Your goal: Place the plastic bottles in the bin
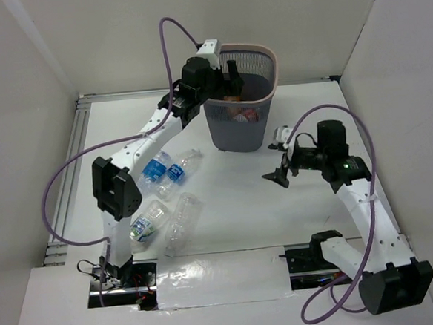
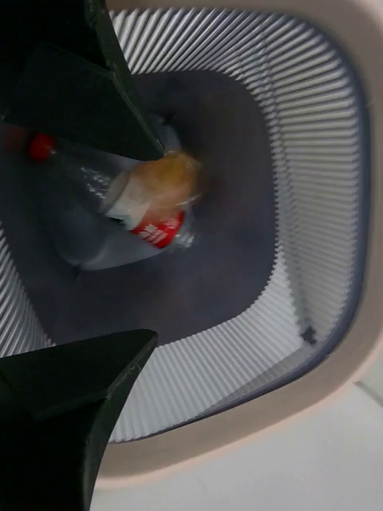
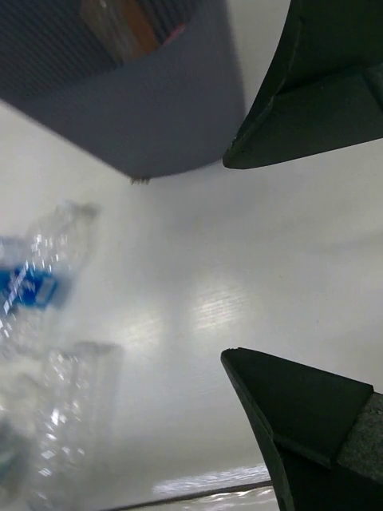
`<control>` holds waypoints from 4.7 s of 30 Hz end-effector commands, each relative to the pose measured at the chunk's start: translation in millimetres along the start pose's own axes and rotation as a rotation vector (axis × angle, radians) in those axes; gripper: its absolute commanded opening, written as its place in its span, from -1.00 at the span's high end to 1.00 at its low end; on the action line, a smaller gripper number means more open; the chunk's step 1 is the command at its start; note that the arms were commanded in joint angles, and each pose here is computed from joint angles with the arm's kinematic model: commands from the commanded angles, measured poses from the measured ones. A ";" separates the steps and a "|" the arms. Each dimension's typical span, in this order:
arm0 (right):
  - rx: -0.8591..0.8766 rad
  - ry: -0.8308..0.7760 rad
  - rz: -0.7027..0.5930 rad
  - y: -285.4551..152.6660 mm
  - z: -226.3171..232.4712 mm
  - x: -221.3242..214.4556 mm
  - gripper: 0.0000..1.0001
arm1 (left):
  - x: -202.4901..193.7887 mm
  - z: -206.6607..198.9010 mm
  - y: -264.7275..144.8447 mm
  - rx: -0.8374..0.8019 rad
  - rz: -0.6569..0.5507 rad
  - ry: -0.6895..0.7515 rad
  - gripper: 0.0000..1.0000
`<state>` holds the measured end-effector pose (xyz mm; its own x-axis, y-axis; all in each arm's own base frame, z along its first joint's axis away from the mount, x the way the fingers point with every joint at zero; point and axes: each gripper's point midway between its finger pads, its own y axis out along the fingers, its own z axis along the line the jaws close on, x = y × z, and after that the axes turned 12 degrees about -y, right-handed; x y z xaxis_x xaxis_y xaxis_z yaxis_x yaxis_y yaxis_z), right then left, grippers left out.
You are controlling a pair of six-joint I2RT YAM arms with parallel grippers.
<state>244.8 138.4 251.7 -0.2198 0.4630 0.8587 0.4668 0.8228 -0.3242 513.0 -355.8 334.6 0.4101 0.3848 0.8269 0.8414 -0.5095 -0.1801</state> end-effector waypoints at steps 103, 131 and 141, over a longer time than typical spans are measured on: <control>-0.234 -0.373 -0.344 -11.4 -137.6 179.0 0.88 | -115.5 99.4 -316.5 0.614 0.701 -0.119 0.80; -0.119 -0.190 -0.147 -11.2 -27.1 65.5 0.86 | 145.6 -27.7 -56.5 -0.350 -0.159 -0.662 0.73; 0.026 -0.302 -0.172 8.6 -3.4 55.3 -1.00 | 126.3 -6.2 -29.4 -0.160 -0.180 -0.450 -1.00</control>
<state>250.2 155.6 314.8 -0.4714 0.4167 0.7772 0.4879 0.8574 -0.1638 560.4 -307.3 383.5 0.4917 0.7628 0.4200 0.8567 -0.5100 -0.0766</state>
